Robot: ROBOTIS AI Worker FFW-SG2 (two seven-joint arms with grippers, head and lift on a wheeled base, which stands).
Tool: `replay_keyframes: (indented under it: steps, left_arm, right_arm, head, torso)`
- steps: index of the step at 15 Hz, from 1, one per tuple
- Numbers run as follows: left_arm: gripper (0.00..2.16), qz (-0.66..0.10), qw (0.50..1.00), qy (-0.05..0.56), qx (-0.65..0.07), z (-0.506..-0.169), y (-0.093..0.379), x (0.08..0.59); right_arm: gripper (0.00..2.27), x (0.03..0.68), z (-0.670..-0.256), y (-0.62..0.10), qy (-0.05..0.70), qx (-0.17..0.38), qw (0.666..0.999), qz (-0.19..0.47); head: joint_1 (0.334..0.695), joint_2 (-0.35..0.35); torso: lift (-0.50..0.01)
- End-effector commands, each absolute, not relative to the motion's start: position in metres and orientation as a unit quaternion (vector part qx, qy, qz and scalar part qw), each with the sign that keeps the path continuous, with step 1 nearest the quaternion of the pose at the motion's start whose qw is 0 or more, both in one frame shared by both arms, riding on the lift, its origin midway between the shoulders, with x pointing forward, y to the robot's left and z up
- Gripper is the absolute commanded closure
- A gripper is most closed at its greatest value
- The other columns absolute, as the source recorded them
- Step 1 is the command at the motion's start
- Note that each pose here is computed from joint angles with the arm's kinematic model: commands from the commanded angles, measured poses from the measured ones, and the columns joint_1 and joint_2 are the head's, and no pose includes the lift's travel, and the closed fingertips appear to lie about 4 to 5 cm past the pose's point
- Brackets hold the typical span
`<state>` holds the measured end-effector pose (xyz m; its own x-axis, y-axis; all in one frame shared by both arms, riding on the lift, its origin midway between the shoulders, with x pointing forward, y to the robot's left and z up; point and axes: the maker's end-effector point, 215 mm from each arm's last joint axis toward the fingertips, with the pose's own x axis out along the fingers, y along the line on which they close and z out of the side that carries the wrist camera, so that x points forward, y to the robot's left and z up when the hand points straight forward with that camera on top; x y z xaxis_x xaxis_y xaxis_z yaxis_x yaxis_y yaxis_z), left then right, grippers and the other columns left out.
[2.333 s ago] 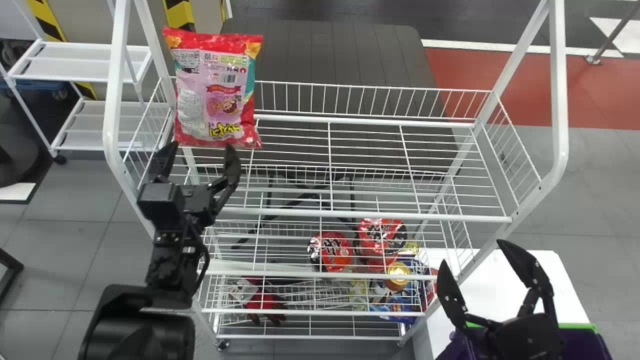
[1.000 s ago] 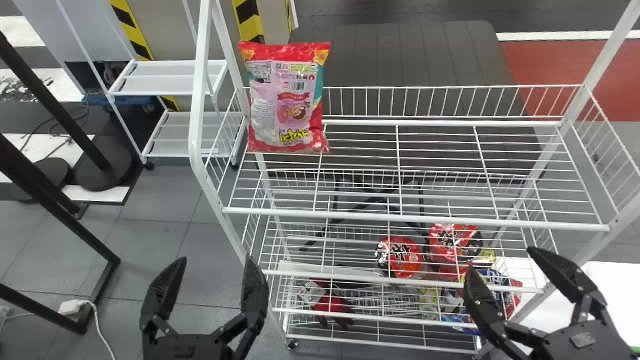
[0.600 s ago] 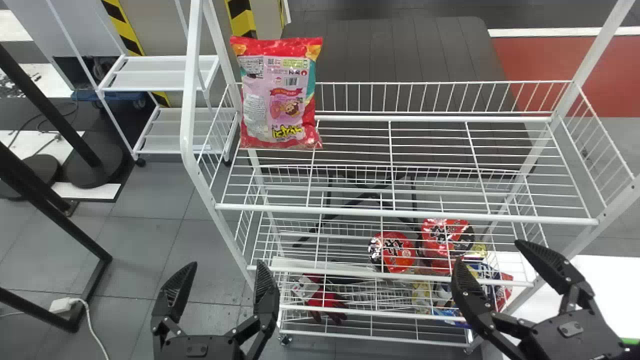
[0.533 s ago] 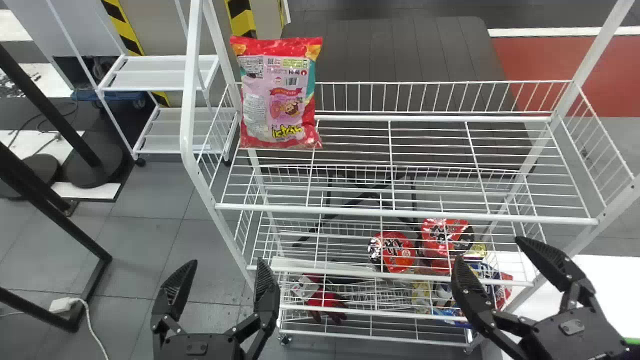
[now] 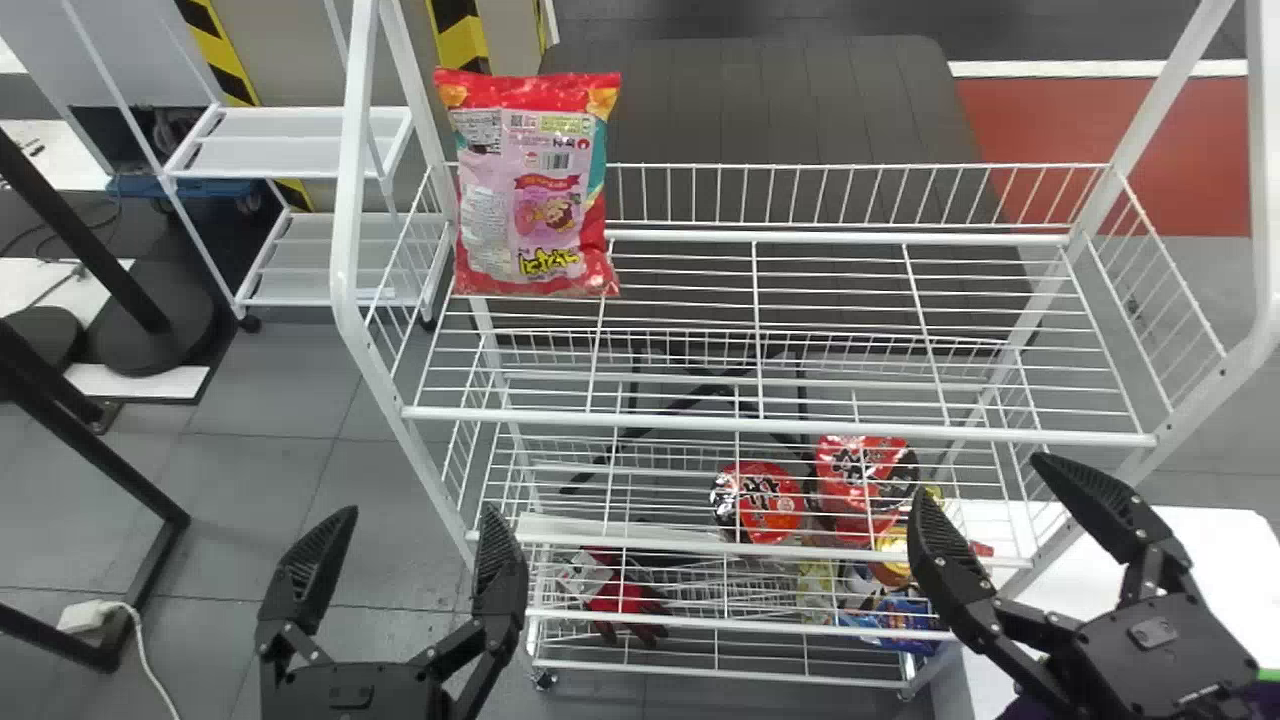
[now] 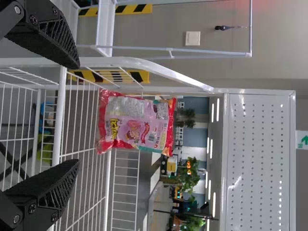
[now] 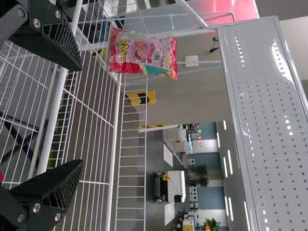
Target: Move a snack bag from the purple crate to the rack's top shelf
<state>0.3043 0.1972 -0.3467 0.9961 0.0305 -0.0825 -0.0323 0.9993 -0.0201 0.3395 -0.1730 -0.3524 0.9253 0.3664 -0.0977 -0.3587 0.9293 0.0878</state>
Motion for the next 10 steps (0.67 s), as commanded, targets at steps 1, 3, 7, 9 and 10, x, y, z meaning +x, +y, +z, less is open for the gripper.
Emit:
replay_keyframes:
  steps: [1, 3, 7, 9, 10]
  left_arm:
    - [0.13, 0.018, 0.999, 0.04, -0.009, -0.344, 0.2, 0.303]
    - [0.13, 0.02, 0.999, 0.041, -0.008, -0.345, 0.205, 0.303]
    - [0.13, 0.025, 0.999, 0.039, -0.006, -0.344, 0.212, 0.3]
    - [0.13, 0.027, 0.999, 0.038, -0.006, -0.343, 0.213, 0.299]
    - [0.13, 0.027, 0.999, 0.038, -0.006, -0.343, 0.213, 0.299]
  right_arm:
    - [0.15, 0.341, -0.353, -0.179, 0.057, 0.036, 0.981, 0.181]
    - [0.15, 0.342, -0.352, -0.18, 0.056, 0.035, 0.981, 0.181]
    - [0.15, 0.342, -0.352, -0.178, 0.056, 0.035, 0.98, 0.188]
    - [0.15, 0.343, -0.356, -0.178, 0.063, 0.035, 0.98, 0.186]
    - [0.15, 0.343, -0.357, -0.178, 0.063, 0.035, 0.98, 0.186]
  head:
    - [0.695, 0.045]
    - [0.695, 0.041]
    - [0.695, 0.05]
    - [0.695, 0.061]
    - [0.695, 0.061]
  torso:
    - [-0.012]
    - [-0.012]
    - [-0.012]
    - [-0.012]
    - [-0.012]
